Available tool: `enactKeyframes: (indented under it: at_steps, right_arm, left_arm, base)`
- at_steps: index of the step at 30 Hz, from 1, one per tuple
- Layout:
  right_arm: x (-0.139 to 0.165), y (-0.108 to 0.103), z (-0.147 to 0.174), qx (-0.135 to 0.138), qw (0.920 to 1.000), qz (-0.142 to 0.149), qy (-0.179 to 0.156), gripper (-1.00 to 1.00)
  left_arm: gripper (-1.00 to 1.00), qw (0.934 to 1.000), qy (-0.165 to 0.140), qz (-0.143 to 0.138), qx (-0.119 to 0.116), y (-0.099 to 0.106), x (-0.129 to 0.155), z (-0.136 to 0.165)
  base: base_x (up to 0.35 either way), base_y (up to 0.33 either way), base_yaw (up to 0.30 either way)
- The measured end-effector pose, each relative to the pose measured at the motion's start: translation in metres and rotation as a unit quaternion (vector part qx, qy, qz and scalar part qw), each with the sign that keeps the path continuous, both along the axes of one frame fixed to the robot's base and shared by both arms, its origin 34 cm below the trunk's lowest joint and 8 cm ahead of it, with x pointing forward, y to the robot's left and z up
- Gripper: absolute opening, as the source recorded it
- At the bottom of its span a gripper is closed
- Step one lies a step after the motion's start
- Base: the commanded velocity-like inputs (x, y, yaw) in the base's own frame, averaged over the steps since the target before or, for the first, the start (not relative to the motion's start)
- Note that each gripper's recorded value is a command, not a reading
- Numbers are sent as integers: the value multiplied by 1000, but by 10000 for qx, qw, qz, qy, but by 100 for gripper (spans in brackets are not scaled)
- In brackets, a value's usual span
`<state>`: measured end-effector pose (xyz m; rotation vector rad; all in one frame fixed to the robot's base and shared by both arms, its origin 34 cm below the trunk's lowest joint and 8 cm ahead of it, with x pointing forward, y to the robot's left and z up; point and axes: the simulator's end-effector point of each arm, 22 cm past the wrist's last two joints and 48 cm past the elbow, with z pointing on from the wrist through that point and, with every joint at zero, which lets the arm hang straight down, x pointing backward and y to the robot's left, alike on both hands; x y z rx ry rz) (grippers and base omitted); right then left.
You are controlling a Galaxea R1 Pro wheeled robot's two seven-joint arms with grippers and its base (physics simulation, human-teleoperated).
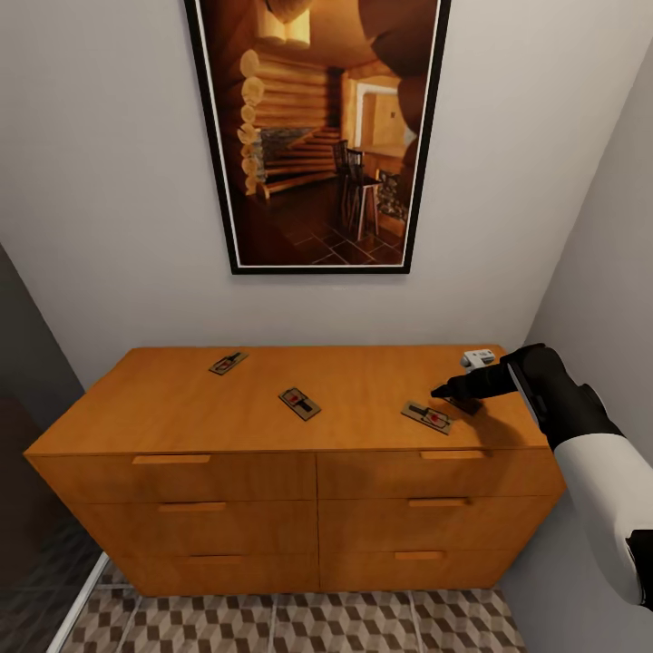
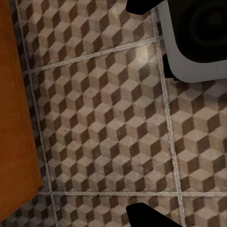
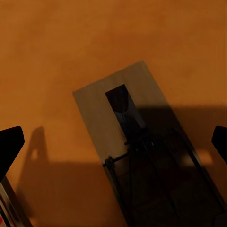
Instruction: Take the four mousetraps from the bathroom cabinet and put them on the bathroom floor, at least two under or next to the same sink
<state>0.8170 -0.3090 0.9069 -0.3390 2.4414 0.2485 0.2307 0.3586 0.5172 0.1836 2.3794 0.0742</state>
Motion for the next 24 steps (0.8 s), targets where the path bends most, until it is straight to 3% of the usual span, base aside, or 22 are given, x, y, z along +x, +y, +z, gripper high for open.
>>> enactKeyframes:
  at_steps: [24]
  right_arm:
    - [0,0,0,-4,10000,-2,2,100]
  left_arm:
    - [100,10000,5,-2,-18,-3,0,0]
  base:
    - [0,-10,0]
